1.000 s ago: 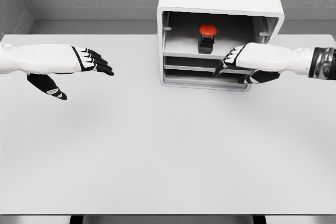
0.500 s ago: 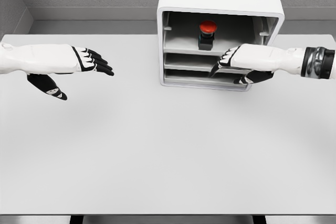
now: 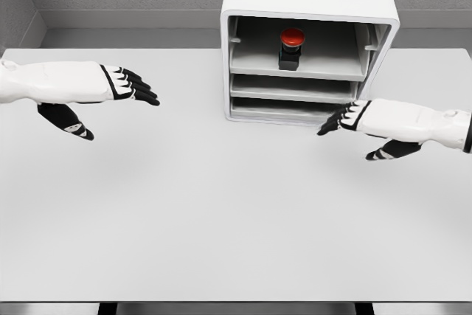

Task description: Slide open multi-storey tabletop storage cabinets and put open load switch and slide close multi-storey tabletop storage cabinets

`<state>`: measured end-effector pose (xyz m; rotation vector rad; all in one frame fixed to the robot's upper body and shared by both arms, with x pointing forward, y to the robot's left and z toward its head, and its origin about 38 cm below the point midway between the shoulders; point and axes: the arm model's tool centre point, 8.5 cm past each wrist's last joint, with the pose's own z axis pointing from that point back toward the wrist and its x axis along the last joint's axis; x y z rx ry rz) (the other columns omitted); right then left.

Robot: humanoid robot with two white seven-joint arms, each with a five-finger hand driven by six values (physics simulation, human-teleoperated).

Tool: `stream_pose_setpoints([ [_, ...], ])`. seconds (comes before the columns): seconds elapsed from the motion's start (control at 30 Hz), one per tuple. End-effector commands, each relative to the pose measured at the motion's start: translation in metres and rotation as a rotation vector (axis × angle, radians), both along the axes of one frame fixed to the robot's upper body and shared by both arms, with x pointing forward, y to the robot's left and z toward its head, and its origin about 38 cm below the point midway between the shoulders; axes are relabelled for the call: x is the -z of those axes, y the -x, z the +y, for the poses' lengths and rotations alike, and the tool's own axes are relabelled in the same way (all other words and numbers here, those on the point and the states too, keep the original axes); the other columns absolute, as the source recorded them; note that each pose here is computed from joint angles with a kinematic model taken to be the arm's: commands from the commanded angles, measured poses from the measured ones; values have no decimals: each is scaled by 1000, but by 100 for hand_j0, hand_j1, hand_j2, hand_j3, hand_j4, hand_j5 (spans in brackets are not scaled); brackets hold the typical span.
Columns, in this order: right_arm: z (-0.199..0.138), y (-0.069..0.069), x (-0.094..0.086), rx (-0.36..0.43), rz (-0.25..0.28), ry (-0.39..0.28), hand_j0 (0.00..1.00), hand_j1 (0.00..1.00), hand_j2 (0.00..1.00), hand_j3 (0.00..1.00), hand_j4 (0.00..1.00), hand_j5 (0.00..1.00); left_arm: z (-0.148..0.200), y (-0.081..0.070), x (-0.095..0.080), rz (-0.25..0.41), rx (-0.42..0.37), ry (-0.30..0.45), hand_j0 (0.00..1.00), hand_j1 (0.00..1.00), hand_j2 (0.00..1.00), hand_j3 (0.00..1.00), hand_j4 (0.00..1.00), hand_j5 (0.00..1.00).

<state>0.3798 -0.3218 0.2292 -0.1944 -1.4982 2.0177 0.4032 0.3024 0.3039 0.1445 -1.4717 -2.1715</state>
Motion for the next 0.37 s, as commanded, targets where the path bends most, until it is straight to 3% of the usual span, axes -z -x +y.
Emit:
stream_pose_setpoints([
  [0.0,-8,1,-17,11,-40,15,100,100,100,100,100,100,0,0,2,10,-2,5,100,100,100,100,100,100],
  [0.33,-9,3,-10,15,-32,36,100,100,100,100,100,100,-6,6,9,30,21,3,100,100,100,100,100,100],
])
